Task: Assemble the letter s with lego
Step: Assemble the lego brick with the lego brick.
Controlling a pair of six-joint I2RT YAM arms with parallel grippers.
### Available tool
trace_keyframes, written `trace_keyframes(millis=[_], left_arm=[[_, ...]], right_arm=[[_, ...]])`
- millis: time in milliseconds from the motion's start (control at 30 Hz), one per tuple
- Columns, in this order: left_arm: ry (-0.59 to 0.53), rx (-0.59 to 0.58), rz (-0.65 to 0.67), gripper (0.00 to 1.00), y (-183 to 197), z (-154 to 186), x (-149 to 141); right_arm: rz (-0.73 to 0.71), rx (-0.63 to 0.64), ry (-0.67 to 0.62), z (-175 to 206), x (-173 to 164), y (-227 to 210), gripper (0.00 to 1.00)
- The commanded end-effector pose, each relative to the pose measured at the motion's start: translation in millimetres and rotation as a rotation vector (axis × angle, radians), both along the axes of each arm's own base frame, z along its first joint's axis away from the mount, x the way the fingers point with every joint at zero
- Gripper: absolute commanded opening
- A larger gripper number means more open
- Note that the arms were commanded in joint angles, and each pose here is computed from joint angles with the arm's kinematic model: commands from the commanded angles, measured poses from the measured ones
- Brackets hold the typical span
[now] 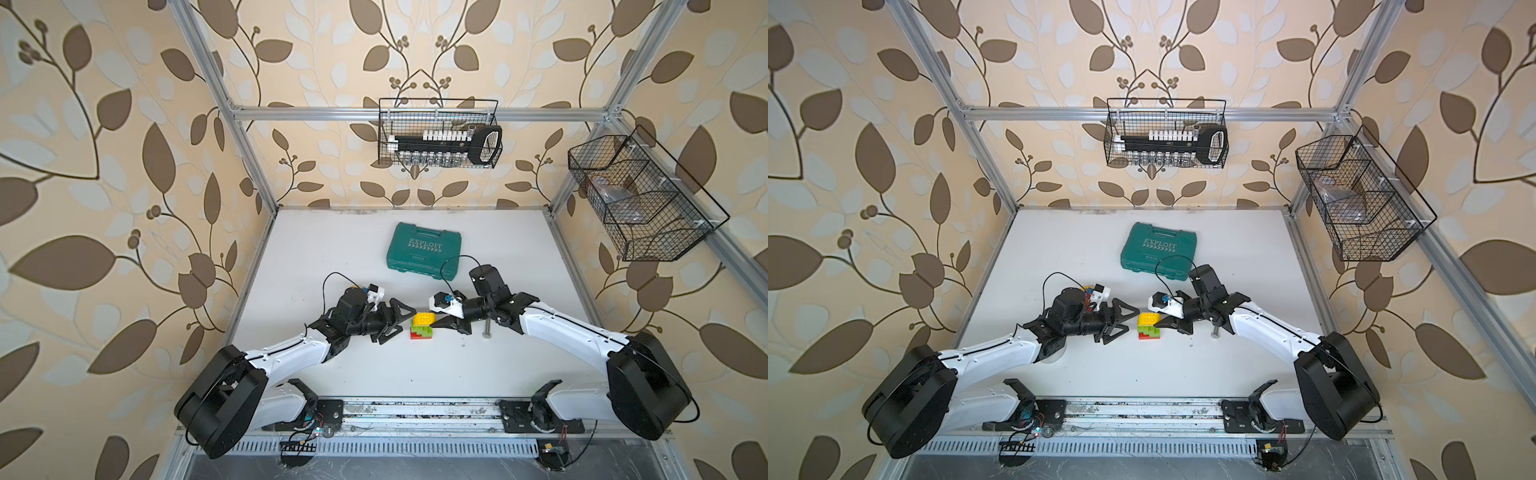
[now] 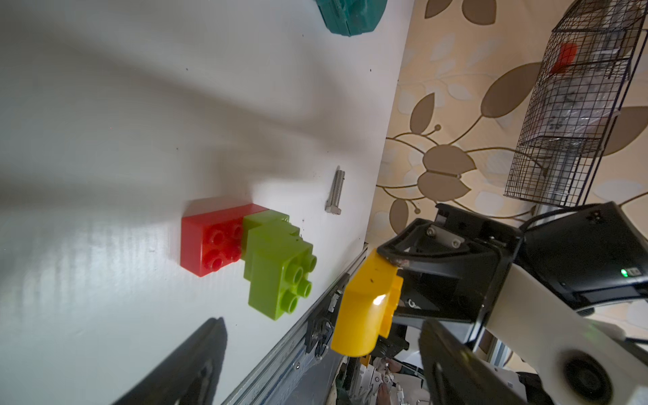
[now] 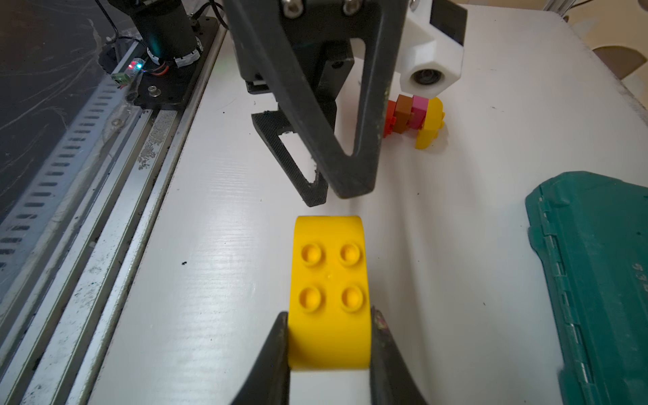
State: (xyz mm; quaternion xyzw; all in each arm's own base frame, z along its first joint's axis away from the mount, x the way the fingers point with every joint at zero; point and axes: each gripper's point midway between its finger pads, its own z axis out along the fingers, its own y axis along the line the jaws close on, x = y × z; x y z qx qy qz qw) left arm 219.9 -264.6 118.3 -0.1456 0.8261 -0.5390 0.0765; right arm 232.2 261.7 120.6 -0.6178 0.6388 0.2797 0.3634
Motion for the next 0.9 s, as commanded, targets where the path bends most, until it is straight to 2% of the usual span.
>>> trace_keyframes(millis=[0, 333, 867], left_arm=[[-0.024, -0.033, -0.025, 0.9, -9, 7, -2], [-0.006, -0.018, -0.04, 0.9, -17, -2, -6], [-0.011, 0.0, -0.057, 0.83, -20, -5, -5]], right_arm=[[0.02, 0.003, 0.009, -2, 0, 1, 0.15], [0.026, -0.056, 0.02, -11, 0, 2, 0.15], [0.02, -0.106, 0.031, -19, 8, 10, 0.15]])
